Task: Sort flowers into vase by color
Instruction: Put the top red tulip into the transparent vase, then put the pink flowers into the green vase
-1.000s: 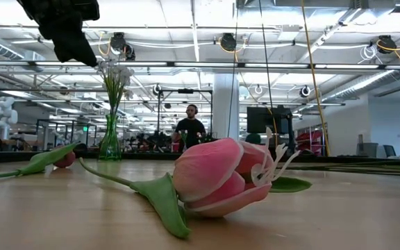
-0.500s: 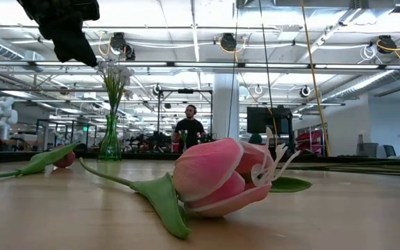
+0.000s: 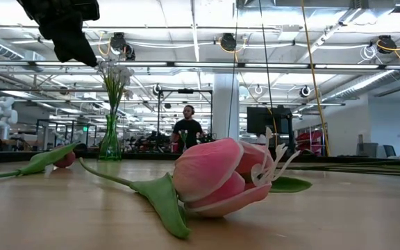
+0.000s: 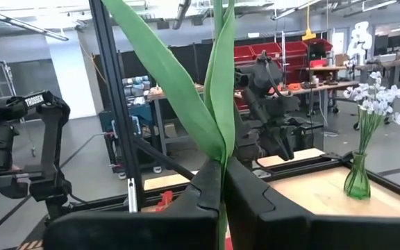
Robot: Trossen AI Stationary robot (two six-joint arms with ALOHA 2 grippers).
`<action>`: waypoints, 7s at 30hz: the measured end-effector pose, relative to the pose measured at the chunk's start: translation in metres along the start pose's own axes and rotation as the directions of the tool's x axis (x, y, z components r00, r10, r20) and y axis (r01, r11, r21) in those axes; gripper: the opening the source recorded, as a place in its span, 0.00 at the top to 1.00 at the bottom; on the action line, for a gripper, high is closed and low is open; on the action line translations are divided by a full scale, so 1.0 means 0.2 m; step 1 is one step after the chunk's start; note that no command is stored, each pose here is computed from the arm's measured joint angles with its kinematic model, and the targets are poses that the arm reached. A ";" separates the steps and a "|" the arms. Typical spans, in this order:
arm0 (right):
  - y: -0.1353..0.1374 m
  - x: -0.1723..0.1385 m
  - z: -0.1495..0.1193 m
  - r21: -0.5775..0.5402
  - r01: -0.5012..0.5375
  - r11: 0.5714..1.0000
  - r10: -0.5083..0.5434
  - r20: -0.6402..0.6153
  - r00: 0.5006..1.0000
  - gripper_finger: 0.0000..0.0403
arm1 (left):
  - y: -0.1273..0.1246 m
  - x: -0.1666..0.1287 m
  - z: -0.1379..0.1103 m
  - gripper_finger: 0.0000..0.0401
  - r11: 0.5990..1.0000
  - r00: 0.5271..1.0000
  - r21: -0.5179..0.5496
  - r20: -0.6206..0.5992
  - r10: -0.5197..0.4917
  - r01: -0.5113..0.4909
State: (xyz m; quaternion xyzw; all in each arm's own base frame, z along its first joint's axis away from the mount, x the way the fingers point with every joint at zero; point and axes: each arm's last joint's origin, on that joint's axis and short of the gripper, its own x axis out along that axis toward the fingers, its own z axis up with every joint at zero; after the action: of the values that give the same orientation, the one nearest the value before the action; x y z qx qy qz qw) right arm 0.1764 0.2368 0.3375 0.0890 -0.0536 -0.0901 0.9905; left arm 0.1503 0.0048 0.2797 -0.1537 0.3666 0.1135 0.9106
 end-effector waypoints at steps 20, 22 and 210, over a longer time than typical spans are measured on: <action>-0.10 -0.05 -0.17 0.073 -0.075 0.994 0.069 0.083 0.994 1.00 | 0.00 0.00 0.00 0.80 1.000 1.000 0.000 0.000 -0.001 0.001; -0.11 -0.05 -0.19 0.057 -0.076 0.996 0.071 0.077 0.994 1.00 | 0.00 0.00 0.00 0.80 1.000 1.000 -0.001 0.004 -0.004 0.004; -1.53 0.18 0.05 0.650 0.299 0.699 -0.155 -0.271 0.950 1.00 | -0.17 1.83 0.56 0.80 0.492 0.946 0.846 -0.044 -0.322 0.207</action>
State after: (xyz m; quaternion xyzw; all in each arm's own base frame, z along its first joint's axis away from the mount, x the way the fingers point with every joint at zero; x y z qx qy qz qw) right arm 0.1593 -0.0678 0.2931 0.4615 0.0260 -0.1768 0.8690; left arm 0.4900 0.0480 0.1050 0.2551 0.2922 -0.2089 0.8977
